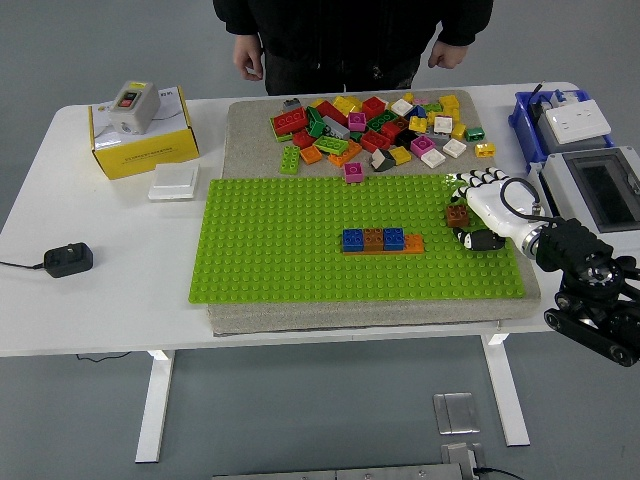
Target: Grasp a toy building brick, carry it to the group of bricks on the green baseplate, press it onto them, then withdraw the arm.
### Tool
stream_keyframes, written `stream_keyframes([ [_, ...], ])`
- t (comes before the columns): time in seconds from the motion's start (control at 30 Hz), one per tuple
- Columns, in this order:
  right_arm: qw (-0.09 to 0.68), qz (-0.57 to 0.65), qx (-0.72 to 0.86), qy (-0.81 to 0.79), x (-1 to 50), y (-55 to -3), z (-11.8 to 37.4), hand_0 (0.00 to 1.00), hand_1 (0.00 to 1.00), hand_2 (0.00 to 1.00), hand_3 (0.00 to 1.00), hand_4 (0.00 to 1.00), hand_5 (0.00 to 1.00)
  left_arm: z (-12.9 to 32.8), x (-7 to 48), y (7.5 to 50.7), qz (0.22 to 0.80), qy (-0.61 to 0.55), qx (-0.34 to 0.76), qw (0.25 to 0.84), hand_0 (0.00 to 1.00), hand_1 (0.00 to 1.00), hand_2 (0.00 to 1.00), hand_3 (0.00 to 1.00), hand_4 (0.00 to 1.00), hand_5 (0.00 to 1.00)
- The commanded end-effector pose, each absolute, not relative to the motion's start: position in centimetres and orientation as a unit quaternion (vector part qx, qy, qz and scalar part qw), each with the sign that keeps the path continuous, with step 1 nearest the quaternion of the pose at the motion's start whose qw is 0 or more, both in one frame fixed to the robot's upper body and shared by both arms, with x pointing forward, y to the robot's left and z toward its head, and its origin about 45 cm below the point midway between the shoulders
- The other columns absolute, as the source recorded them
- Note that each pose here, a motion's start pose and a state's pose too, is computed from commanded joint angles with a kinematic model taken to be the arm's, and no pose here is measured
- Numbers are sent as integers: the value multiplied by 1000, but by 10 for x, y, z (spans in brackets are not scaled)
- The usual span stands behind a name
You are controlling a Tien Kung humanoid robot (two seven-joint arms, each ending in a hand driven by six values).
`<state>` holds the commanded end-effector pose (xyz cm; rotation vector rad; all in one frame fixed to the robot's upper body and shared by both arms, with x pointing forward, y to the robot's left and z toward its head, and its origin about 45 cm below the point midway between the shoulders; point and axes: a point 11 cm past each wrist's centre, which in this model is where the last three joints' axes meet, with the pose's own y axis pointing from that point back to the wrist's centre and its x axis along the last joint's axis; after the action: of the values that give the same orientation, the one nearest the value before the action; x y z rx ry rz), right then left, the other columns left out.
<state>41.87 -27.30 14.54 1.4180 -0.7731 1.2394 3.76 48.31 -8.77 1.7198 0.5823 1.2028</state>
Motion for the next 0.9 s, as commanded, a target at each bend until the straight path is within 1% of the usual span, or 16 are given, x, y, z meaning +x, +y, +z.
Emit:
stream_keyframes([
  [0.1,526,517,593,-324,419,-274,145,998,998,998,522,627,448,-88,38,483,489,237,700,463,637,600,573,660,286,743],
  [0.13,526,517,592,-325,419,-274,144,998,998,998,488,600,443,-88,38,483,489,237,700,463,637,600,573,660,284,745],
  [0.9,531,511,590,-330,420,-278,143,998,998,998,481,586,456,-89,40,480,484,230,700,471,637,599,573,659,281,745],
])
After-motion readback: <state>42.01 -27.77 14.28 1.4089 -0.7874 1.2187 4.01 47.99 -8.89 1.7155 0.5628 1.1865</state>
